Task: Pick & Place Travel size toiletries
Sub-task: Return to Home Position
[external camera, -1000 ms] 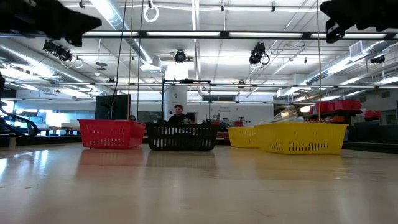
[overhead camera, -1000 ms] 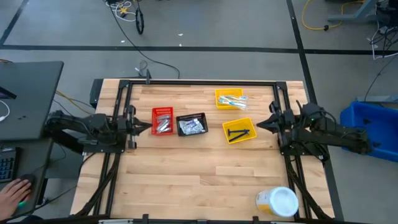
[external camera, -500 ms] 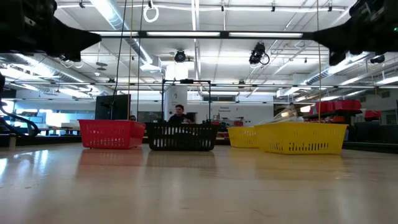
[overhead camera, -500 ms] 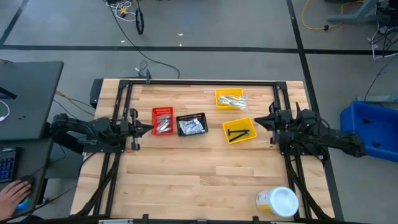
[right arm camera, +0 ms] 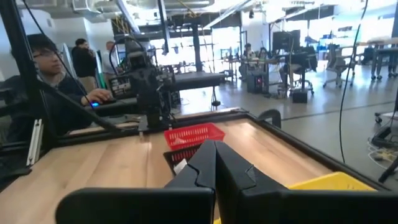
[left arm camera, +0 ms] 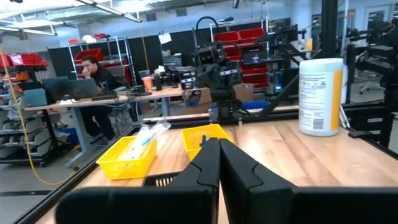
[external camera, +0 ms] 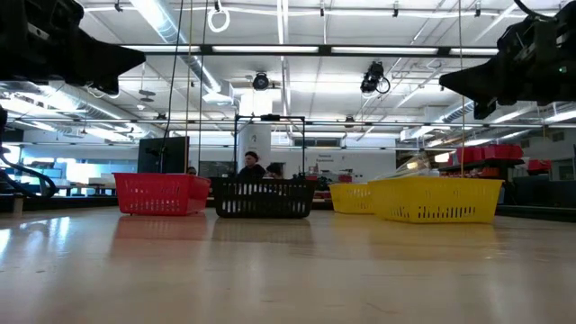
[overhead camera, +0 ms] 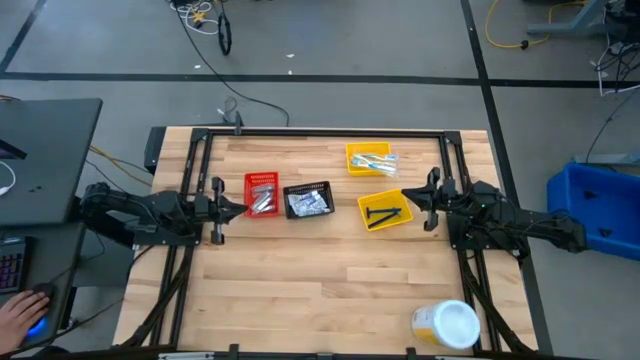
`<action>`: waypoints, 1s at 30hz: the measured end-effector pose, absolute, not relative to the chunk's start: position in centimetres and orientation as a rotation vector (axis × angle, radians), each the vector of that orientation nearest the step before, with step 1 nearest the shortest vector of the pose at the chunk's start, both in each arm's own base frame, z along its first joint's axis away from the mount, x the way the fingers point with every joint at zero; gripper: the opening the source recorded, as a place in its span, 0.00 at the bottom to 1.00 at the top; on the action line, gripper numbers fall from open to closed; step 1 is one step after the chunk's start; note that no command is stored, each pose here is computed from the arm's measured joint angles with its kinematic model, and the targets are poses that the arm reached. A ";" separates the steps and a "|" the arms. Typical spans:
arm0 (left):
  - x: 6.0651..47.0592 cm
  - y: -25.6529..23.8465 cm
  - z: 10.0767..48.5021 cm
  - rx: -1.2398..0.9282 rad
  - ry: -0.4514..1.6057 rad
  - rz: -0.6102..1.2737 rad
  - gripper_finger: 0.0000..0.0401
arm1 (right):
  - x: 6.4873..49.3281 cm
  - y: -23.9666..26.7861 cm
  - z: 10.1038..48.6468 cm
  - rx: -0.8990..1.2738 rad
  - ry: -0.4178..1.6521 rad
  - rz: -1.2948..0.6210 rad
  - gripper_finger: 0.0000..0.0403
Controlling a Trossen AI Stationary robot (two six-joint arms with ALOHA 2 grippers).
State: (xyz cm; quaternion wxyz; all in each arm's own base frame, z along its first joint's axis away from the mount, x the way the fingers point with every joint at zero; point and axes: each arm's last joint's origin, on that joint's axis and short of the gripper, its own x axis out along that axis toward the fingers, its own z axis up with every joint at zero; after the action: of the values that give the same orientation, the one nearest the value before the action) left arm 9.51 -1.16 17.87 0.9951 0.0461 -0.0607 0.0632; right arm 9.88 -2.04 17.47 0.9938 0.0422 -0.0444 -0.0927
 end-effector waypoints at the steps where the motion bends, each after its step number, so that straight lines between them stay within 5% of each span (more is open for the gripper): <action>1: 9.5 -1.2 17.9 0.092 -0.122 0.125 0.02 | 9.9 -2.0 17.5 0.080 -0.096 -0.186 0.00; 11: 9.5 -1.2 17.6 0.081 -0.099 0.128 0.11 | 9.9 -2.0 17.2 -0.013 -0.047 -0.188 0.02; 30: 9.6 -1.2 17.2 0.049 -0.065 0.116 0.11 | 9.9 -2.0 16.3 -0.003 0.042 -0.181 0.03</action>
State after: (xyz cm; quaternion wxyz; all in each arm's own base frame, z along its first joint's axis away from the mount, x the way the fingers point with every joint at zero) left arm 9.59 -1.19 17.25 0.9975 0.0243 -0.0324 0.0579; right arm 9.92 -2.02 16.29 0.9957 -0.0016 0.0211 -0.0902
